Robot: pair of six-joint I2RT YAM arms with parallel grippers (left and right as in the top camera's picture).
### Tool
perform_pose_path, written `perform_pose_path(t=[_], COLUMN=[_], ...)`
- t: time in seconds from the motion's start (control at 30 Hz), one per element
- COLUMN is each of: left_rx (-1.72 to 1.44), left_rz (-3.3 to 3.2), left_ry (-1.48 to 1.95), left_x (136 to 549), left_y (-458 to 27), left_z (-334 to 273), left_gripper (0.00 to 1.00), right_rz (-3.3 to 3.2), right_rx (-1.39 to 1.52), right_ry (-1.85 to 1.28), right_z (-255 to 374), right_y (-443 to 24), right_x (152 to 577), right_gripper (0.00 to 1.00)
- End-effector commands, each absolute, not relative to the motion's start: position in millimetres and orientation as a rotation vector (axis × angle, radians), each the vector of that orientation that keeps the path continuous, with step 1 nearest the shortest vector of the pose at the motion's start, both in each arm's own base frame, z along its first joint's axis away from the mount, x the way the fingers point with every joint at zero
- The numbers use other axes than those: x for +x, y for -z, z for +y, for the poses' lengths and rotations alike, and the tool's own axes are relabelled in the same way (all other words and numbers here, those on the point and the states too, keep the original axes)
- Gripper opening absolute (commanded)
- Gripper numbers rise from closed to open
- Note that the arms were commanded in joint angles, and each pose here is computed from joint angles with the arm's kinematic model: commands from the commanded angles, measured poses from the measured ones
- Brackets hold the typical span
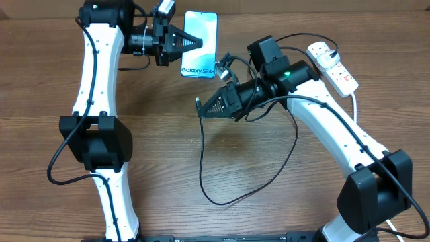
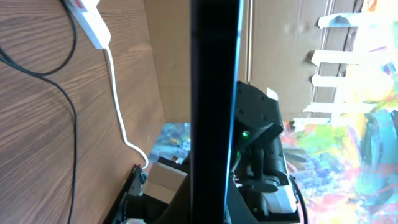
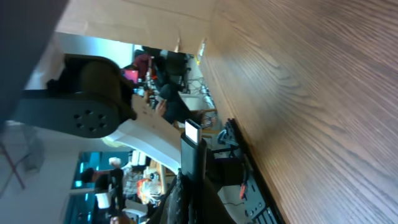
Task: Plug charger to phone and switch on socket
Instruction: 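Move the USB-C plug with the right gripper up to the phone's bottom edge, then align the USB-C plug under the phone's bottom port with the right gripper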
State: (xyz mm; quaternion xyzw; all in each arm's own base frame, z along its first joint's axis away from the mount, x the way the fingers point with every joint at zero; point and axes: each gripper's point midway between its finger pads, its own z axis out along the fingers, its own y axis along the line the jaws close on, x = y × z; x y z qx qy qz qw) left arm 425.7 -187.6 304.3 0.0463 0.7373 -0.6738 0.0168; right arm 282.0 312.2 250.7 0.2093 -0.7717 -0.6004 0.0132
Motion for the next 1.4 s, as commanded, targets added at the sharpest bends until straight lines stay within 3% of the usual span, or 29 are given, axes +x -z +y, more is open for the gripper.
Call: perform_pose_path(t=[0.0,0.17,0.67,0.9,1.23,1.37], left_rx=[0.190,0.174,0.145,0.128,0.129,0.107], left_rz=[2.219,2.215,2.310,2.305,2.321,2.348], left_ry=[2.146,2.140,2.068,2.057,2.060,2.045], left_x=[423.0,425.4,426.8,439.9,441.2,441.4], left_y=[-316.1,-316.0,-303.2,-303.8,-303.4,-300.3], left_z=[-193.4,-188.0,-187.1,-187.6,-194.9,-195.0], left_gripper=[0.04,0.04,0.04,0.04,0.04,0.04], right_rz=[-2.314,-2.353,-2.345,-2.639,-2.724,-2.827], right_rx=[0.713,0.567,0.496,0.361,0.463,0.378], right_ry=[1.962,1.971,1.994,1.814,1.752,1.677], right_z=[313.3,295.9,294.8,282.1,303.5,305.0], right_y=[-266.4,-268.3,-279.9,-274.4,-274.4,-265.9], right_x=[277.8,298.9,307.7,315.0,302.6,312.9], right_gripper=[0.04,0.04,0.04,0.04,0.04,0.04])
